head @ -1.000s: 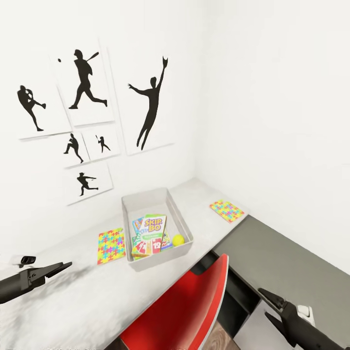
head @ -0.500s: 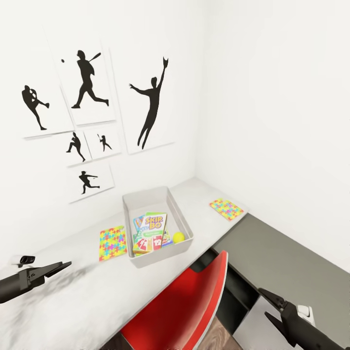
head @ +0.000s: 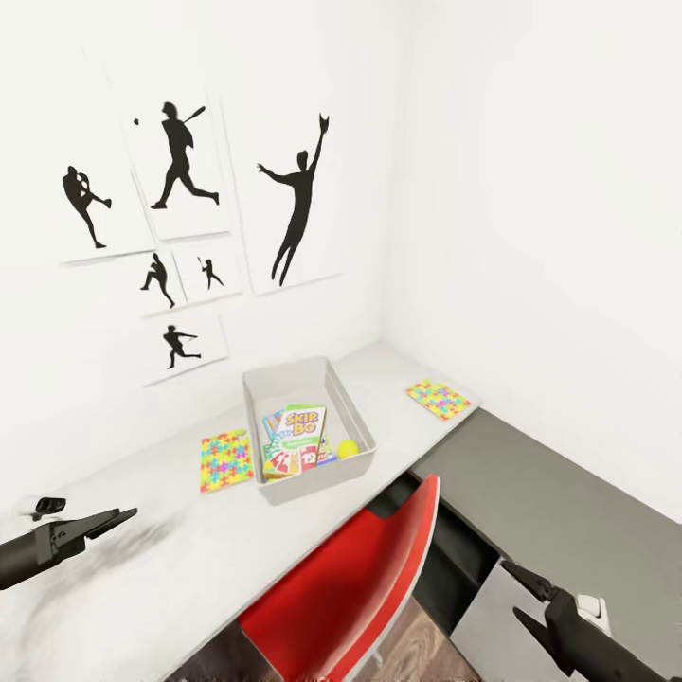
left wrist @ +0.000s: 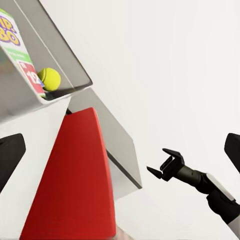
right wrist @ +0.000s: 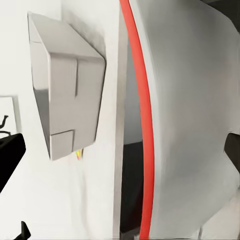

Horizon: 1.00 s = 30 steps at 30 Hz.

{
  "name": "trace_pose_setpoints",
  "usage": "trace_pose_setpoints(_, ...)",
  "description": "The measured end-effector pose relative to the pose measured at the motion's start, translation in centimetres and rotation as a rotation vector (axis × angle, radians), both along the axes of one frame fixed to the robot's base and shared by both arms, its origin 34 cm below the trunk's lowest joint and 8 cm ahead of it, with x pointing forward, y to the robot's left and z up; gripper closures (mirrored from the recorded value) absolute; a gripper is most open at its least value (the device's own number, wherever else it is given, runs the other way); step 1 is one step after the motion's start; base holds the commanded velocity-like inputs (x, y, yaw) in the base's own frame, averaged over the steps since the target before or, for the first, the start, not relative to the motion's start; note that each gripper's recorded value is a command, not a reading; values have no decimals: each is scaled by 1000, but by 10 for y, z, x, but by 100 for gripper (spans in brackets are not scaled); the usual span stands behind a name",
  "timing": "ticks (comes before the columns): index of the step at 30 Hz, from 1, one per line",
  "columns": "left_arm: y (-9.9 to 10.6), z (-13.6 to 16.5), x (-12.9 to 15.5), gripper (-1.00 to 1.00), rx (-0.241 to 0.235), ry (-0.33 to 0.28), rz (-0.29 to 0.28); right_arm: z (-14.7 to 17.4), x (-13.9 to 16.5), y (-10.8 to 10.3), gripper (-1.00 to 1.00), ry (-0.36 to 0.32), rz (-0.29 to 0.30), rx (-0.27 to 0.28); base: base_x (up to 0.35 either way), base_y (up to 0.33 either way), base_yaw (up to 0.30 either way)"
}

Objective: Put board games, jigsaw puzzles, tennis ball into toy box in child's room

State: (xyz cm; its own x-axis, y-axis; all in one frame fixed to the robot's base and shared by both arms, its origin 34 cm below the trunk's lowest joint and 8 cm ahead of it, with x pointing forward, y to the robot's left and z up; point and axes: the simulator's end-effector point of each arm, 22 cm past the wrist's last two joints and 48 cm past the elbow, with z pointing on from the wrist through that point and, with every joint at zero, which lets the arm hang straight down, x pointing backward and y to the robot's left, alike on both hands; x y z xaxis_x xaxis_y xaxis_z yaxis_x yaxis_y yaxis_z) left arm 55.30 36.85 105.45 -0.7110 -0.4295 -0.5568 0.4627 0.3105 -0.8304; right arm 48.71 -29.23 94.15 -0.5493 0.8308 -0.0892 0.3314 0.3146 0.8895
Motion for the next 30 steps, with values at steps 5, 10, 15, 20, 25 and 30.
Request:
trace_pose_setpoints(5,0,2,0,-100,0,-3,0,1,0,1,-100,-3,2,2,-43,0,137)
trace_pose_setpoints(10,0,4,-1,-100,1,-9,0,3,0,2,-100,-7,3,3,-26,22,190)
trace_pose_setpoints(15,1,7,-1,-100,1,-14,0,5,0,3,-100,-12,5,4,-84,122,204)
trace_pose_setpoints(20,1,9,-1,-100,1,-20,0,6,0,3,-100,-16,5,4,-108,156,207)
trace_pose_setpoints(25,1,12,-2,-100,0,-26,0,8,0,3,-100,-21,5,4,-120,166,208)
trace_pose_setpoints(30,1,15,-2,-100,-1,-33,0,10,0,3,-100,-27,5,4,-124,171,208)
